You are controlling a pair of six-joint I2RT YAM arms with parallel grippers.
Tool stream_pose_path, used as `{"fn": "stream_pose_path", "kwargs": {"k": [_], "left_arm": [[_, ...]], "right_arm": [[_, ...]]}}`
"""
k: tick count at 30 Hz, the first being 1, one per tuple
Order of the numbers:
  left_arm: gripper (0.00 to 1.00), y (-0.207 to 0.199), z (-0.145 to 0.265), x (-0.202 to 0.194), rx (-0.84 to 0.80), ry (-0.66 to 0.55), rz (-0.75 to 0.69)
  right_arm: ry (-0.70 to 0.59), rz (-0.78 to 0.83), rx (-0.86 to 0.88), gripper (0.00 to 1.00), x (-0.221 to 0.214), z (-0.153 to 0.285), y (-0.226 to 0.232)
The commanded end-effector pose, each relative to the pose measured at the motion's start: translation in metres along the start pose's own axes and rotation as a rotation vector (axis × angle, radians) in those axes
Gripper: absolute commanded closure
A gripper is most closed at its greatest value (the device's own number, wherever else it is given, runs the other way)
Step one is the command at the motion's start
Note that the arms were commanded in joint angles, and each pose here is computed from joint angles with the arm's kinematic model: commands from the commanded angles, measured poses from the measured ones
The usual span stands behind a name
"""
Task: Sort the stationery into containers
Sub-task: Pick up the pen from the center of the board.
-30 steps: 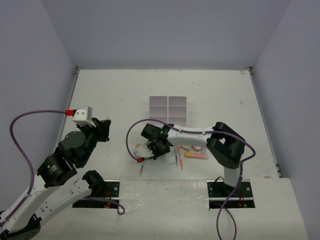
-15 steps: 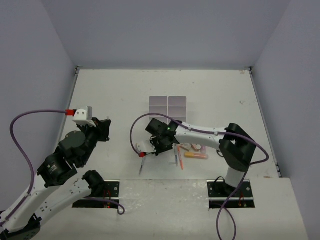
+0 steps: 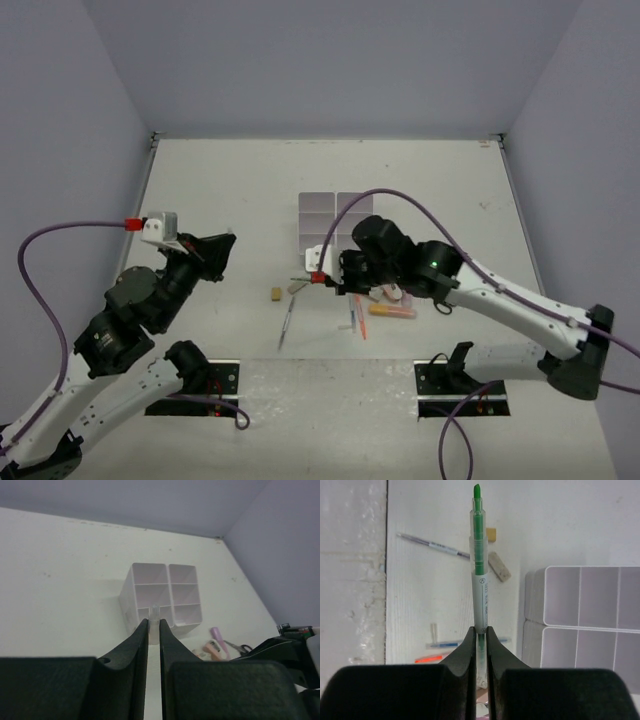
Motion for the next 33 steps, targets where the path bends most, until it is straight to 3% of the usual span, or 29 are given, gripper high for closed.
{"fn": "stream_pose_path", "kwargs": {"k": [1,5,11,18,33], "left_arm": [[1.00,-0.028,0.003,0.028,-0.237,-0.179,0.146],[1.00,-0.048,0.002,0.036,-0.426,-0.280,0.217],[1.00,-0.066,-0.008,0.035,-0.590,-0.392,0.237],[1.00,-0.081,-0.011,0.036,-0.739,-0.464,0.201],[1.00,-0.091,-0.022,0.033,-0.744,-0.333,0.356]], "right_arm": [[-0.228,-0.280,-0.005,1.00,0.014,0.036,0.023],[-0.375,-0.525,0.042,1.00,0.024,0.059,0.042],[-0.755,-0.830,0.244,1.00,0.035,0.088,0.072],[-0.782,-0.901,0.498,1.00,0.050,0.100,0.089],[-0.776,-0.945,0.405,1.00,0.051,0.065,0.074]]}}
Point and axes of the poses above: each gripper's point midway between its finger pads, its own z axis back along the fingers, its own y axis along the line the jaws close on, x = y × z, the point moved 8 cm from there along z, back along the fingers, and after that the axes turned 9 degrees about -z, right-handed, at the moved point
